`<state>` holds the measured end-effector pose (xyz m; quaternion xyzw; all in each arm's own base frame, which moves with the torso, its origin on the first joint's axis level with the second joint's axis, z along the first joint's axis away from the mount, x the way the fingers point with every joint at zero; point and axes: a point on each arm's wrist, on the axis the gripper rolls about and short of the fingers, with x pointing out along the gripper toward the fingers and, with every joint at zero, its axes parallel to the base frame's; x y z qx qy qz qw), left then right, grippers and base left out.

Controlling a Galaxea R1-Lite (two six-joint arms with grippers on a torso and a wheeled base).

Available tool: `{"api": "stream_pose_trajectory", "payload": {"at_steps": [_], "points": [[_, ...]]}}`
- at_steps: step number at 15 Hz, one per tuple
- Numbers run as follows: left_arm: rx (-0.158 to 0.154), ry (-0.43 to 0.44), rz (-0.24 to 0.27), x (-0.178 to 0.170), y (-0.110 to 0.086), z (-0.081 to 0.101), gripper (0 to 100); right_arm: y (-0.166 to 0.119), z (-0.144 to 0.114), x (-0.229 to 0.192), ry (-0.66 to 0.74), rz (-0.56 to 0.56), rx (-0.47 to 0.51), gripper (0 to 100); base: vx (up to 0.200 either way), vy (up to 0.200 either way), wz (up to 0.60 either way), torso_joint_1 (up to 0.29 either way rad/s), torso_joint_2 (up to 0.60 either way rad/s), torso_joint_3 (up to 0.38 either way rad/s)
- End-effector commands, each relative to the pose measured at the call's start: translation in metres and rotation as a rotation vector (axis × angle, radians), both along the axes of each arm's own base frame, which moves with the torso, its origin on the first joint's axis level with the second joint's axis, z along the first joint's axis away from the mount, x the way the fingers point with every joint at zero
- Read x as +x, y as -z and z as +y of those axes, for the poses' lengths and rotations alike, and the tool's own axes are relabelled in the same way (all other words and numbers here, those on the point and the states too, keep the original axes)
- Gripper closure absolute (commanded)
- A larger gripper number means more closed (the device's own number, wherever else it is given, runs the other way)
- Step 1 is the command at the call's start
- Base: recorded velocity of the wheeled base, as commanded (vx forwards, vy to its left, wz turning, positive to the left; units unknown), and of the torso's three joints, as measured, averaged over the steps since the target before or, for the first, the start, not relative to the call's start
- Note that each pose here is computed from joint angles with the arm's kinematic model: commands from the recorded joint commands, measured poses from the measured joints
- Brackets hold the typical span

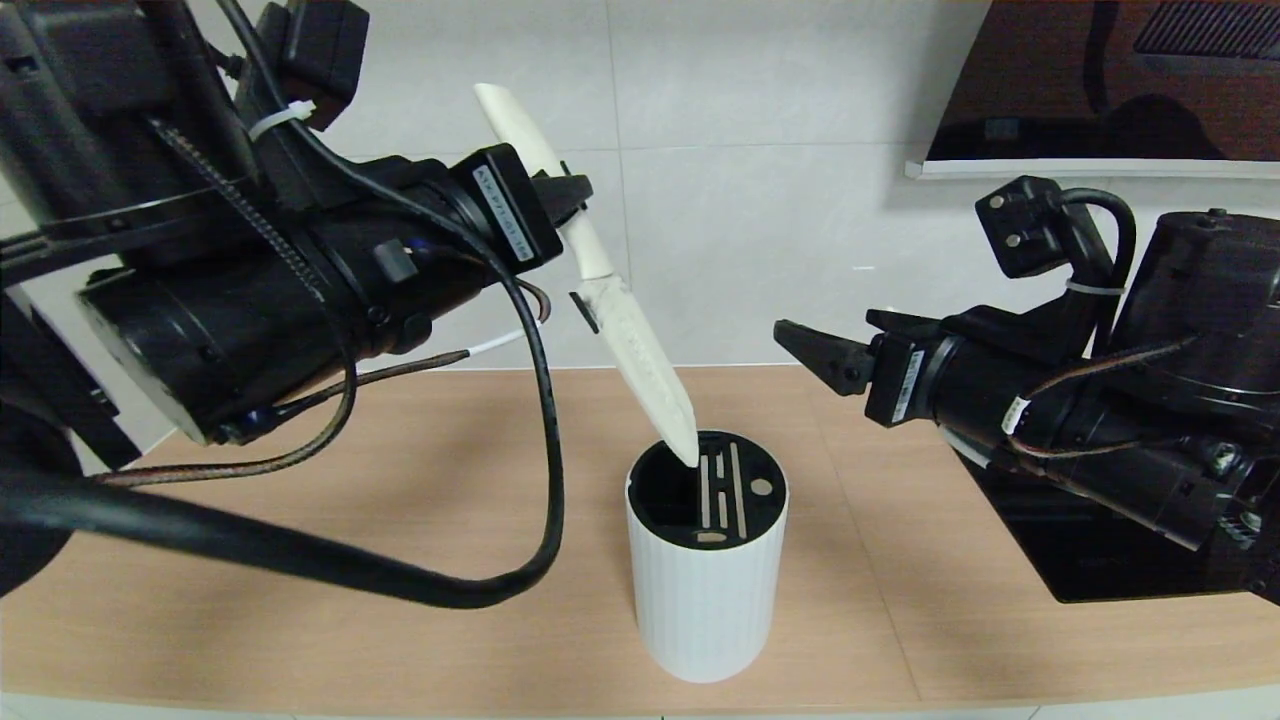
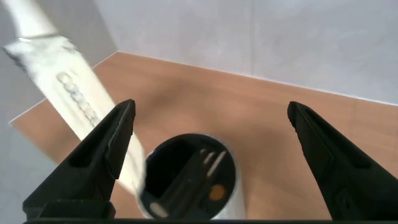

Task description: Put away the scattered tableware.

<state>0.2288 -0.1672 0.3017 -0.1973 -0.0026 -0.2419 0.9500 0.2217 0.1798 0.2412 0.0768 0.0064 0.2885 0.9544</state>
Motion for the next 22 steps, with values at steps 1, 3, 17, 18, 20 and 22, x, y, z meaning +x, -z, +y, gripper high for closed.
{"api": "stream_pose_trajectory", "payload": {"at_steps": [1, 3, 17, 18, 20, 22], "points": [[0.066, -0.112, 0.003, 0.006, 0.011, -0.013, 100, 0.003, -0.001, 0.004, 0.011, 0.008, -0.007, 0, 0.0, 0.0, 0.0, 0.0, 0.0, 0.0], [0.071, -0.154, -0.052, -0.003, 0.009, -0.024, 100, 0.005, 0.0, 0.005, 0.013, 0.012, -0.01, 0, 0.0, 0.0, 0.0, 0.0, 0.0, 0.0], [0.217, -0.291, -0.191, -0.02, 0.044, -0.069, 100, 0.012, 0.003, 0.009, 0.014, 0.029, -0.028, 0, 0.0, 0.0, 0.0, 0.0, 0.0, 0.0], [0.223, -0.283, -0.185, -0.021, 0.046, -0.07, 100, 0.012, 0.003, 0.009, 0.014, 0.029, -0.028, 0, 0.0, 0.0, 0.0, 0.0, 0.0, 0.0], [0.254, -0.273, -0.163, -0.02, 0.054, -0.073, 100, 0.012, 0.003, 0.009, 0.014, 0.029, -0.028, 0, 0.0, 0.0, 0.0, 0.0, 0.0, 0.0], [0.27, -0.255, -0.137, -0.021, 0.06, -0.077, 100, 0.013, 0.003, 0.01, 0.014, 0.032, -0.03, 0, 0.0, 0.0, 0.0, 0.0, 0.0, 0.0]]}}
